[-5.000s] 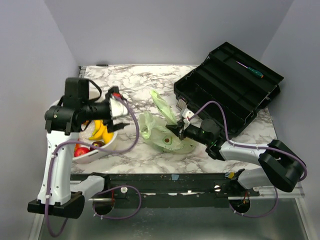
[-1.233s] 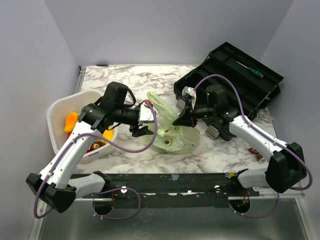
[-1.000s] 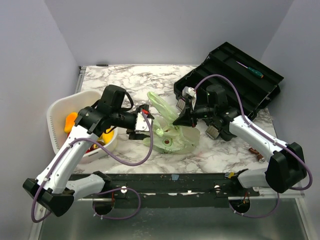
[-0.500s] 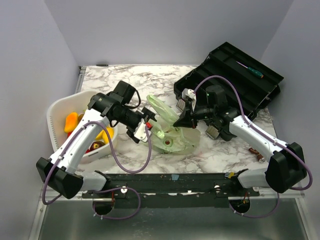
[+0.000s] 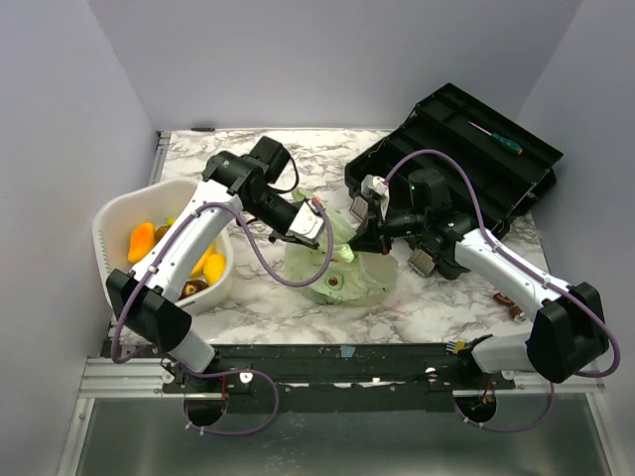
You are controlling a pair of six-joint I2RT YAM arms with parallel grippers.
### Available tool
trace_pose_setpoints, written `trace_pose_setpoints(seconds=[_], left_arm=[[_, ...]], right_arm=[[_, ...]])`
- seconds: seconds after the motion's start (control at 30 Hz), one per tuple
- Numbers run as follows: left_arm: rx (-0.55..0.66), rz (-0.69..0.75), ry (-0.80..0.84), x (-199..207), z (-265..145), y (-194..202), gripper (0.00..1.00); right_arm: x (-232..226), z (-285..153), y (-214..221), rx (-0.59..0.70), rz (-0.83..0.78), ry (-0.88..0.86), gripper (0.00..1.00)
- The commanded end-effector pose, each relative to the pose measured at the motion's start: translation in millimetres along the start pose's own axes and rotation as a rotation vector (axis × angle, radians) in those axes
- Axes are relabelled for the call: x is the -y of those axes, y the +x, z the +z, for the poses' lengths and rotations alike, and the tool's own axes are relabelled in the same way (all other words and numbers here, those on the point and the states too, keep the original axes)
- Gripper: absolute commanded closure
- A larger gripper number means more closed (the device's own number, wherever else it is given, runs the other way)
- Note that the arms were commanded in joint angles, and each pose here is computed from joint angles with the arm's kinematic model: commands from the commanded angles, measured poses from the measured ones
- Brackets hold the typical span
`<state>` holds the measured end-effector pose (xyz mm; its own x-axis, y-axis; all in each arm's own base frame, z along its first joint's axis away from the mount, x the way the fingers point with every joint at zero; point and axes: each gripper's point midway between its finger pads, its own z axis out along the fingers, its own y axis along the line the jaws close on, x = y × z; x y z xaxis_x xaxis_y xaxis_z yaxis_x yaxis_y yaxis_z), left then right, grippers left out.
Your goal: Place the fake fruits into the plastic bag and tie a complex knot
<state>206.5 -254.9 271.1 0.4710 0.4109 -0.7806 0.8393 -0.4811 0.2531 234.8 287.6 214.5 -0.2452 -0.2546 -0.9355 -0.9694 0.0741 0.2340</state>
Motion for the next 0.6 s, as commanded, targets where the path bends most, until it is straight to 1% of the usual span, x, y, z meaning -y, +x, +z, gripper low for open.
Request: trace_pose_setpoints(seconds=[0.0,0.07,0.1,0.17,0.2,0.27,0.4,0.47,0.57], left_arm=[[0.107,-0.255,-0.074,0,10,-12,0.99],[0.12,-0.306,-0.107,-1,14,-9,0.99],[0.131,-0.317,-0.117,1,14,-9,0.95],[0.157,-0.32,-0.138,7,19,-8,0.64],[0.169,-0.309,-0.163,6,18,-10,0.57],[0.185,-0.285,-0.211,3,18,-12,0.55],[0.192,-0.272,-0.236,0,16,-15,0.56],[0.184,-0.241,-0.262,-1,14,-16,0.56],[0.17,-0.166,-0.32,-3,13,-17,0.49]], right_arm=[[-2,-3,-6,0.01,-0.015,0.02,0.99],[-5,-5,-5,0.009,-0.019,0.016,0.99],[-6,-6,-4,0.009,-0.02,0.02,0.99],[-7,-7,-3,0.008,-0.02,0.021,0.99],[-8,-7,-2,0.005,-0.018,0.017,0.99],[-10,-7,-2,0.006,-0.021,0.008,0.99],[-11,-6,-4,0.011,-0.025,-0.001,0.99],[-11,-7,-4,0.012,-0.026,-0.002,0.99],[-14,-7,-6,0.019,-0.033,-0.019,0.99]])
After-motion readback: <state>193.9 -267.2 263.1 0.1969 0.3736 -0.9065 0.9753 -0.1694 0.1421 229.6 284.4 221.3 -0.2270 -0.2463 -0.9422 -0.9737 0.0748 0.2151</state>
